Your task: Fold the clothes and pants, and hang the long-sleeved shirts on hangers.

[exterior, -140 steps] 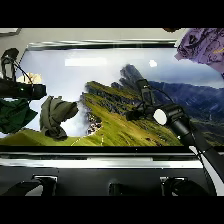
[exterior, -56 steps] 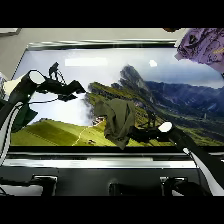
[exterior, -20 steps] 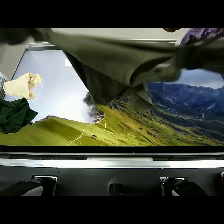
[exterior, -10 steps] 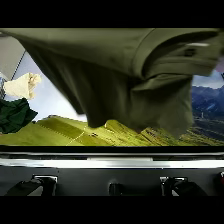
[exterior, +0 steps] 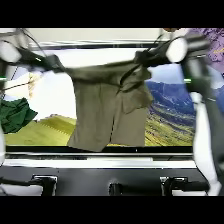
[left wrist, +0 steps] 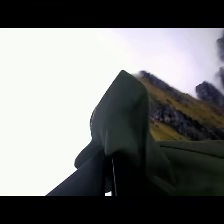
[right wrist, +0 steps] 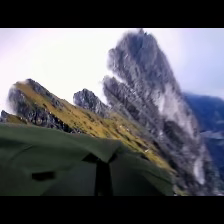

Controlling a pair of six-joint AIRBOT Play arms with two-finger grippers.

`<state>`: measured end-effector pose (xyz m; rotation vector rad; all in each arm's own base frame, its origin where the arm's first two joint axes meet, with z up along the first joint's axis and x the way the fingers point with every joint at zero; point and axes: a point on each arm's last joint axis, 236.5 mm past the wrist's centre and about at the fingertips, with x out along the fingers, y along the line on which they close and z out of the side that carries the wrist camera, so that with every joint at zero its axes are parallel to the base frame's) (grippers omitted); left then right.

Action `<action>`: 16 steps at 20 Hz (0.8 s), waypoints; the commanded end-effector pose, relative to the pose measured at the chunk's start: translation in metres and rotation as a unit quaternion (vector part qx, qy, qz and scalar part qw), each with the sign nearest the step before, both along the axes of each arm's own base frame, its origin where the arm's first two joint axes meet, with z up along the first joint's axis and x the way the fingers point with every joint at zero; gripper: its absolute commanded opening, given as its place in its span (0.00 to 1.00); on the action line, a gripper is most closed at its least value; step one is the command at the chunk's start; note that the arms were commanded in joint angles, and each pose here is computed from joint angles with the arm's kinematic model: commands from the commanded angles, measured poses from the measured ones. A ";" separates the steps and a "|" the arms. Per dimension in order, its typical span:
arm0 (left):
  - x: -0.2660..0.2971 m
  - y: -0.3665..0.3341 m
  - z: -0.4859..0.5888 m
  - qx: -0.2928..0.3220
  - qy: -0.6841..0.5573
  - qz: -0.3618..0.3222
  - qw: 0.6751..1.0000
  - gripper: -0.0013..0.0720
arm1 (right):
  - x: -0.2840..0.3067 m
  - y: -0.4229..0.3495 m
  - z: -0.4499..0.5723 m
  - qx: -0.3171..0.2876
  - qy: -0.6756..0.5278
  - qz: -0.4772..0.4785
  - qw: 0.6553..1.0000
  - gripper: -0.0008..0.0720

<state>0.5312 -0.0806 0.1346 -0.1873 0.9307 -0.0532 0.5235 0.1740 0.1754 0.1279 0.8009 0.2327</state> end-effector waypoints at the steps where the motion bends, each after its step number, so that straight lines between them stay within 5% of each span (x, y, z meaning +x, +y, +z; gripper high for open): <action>1: 0.018 -0.006 -0.143 -0.003 0.128 0.021 0.991 0.04 | 0.017 0.062 -0.129 0.111 0.148 -0.001 0.983 0.06; 4: 0.009 -0.012 -0.195 -0.012 0.187 0.020 0.982 0.03 | -0.007 0.093 -0.186 0.163 0.256 0.012 0.953 0.10; 8: 0.009 -0.014 -0.185 -0.017 0.183 0.016 0.983 0.04 | -0.022 0.091 -0.168 0.135 0.246 0.080 0.956 0.52; 13: -0.003 -0.005 -0.158 -0.015 0.189 0.018 0.982 0.04 | -0.068 -0.005 -0.107 0.045 0.252 0.178 0.950 0.54; 16: -0.008 -0.001 -0.149 -0.016 0.190 0.019 0.981 0.04 | -0.089 -0.080 -0.103 0.091 0.274 0.096 0.953 0.59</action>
